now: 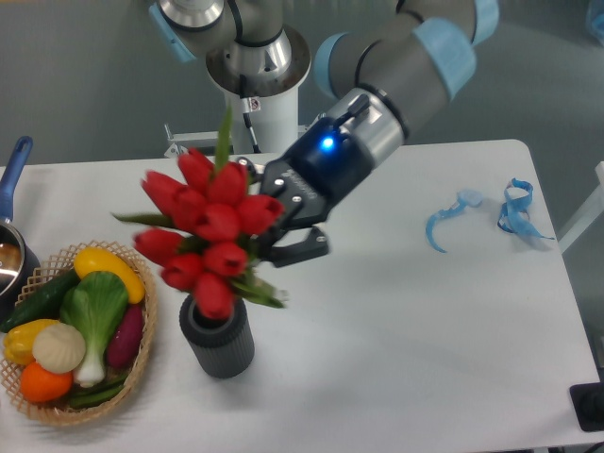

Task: Insert the flowers into the vase
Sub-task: 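Lower the tulip stems down into the black vase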

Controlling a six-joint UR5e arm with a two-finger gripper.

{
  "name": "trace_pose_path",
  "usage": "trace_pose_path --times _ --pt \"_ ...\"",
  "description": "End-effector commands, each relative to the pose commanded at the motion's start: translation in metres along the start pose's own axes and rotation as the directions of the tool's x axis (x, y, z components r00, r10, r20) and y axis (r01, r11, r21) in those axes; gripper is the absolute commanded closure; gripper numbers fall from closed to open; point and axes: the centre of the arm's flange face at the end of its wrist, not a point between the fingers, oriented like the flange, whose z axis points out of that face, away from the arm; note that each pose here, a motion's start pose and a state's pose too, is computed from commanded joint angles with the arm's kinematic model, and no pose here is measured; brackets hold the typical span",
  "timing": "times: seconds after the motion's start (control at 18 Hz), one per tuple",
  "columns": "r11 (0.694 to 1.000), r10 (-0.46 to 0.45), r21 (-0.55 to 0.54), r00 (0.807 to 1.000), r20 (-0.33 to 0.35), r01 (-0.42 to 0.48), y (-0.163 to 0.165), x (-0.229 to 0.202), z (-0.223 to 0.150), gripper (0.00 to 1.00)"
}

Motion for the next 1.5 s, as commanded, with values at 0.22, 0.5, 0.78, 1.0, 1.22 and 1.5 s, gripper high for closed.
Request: trace_pose_path --times 0.22,0.5,0.78,1.0,1.22,1.5 --pt "0.998 -0.009 0.058 0.999 -0.040 0.012 0.017 0.014 0.005 0.75" --pt "0.998 0.003 0.059 0.999 -0.052 0.000 0.027 0.008 0.012 0.75" --pt "0.998 0.005 0.059 0.999 -0.053 -0.002 0.034 0.003 0.014 0.75" --pt "0.998 0.000 0.058 0.999 -0.050 0.003 0.046 -0.003 0.013 0.75" --pt "0.998 -0.034 0.051 0.998 -0.047 0.036 0.069 -0.003 0.013 0.75" --pt "0.994 -0.102 0.036 0.994 -0.024 0.103 0.112 -0.010 0.004 0.75"
